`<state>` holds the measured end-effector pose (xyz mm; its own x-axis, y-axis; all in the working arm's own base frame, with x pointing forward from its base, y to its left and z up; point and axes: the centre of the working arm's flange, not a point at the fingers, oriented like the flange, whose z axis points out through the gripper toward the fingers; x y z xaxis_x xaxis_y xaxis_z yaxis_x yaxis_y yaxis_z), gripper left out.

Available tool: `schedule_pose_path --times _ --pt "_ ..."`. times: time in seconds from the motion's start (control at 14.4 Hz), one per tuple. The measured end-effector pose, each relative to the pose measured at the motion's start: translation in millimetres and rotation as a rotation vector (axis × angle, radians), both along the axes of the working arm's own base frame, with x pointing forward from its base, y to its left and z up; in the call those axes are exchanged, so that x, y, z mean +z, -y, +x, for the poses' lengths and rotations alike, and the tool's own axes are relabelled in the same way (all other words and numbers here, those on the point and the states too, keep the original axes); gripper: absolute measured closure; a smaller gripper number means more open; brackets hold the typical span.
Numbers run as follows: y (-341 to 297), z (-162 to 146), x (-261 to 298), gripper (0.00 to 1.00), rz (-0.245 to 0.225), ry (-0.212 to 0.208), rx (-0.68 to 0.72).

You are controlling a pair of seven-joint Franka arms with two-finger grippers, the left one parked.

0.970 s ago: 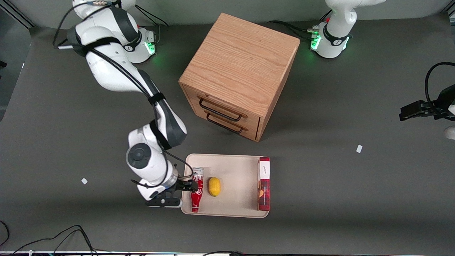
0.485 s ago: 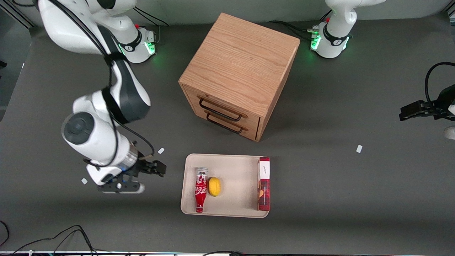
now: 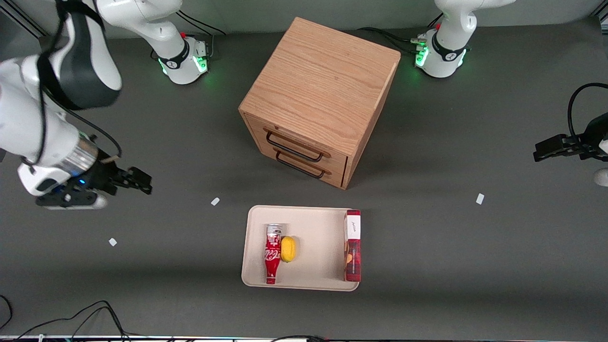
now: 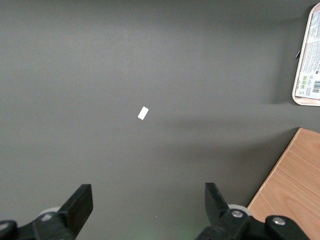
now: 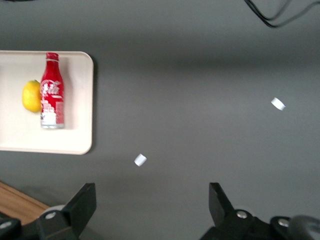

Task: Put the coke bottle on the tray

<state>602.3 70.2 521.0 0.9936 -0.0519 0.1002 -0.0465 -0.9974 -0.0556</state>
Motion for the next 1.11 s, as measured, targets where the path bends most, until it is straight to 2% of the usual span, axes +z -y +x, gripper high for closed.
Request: schedule_pose_path --times 0.21,0.42,0.55,0.76,0.9,1.11 --pt "32 -31 14 0.00 0.016 -0.017 -0.040" --pt "45 -41 27 0.00 0.026 -0.011 -0.056" --pt "45 -46 31 0.00 0.026 -0.032 -0.051" --pt "45 -52 46 0.00 -0.014 -0.075 -0.035" --pt "48 -55 59 0.00 -0.044 -0.088 -0.026" --pt "54 -57 67 0.00 -0.054 -0.097 -0.003"
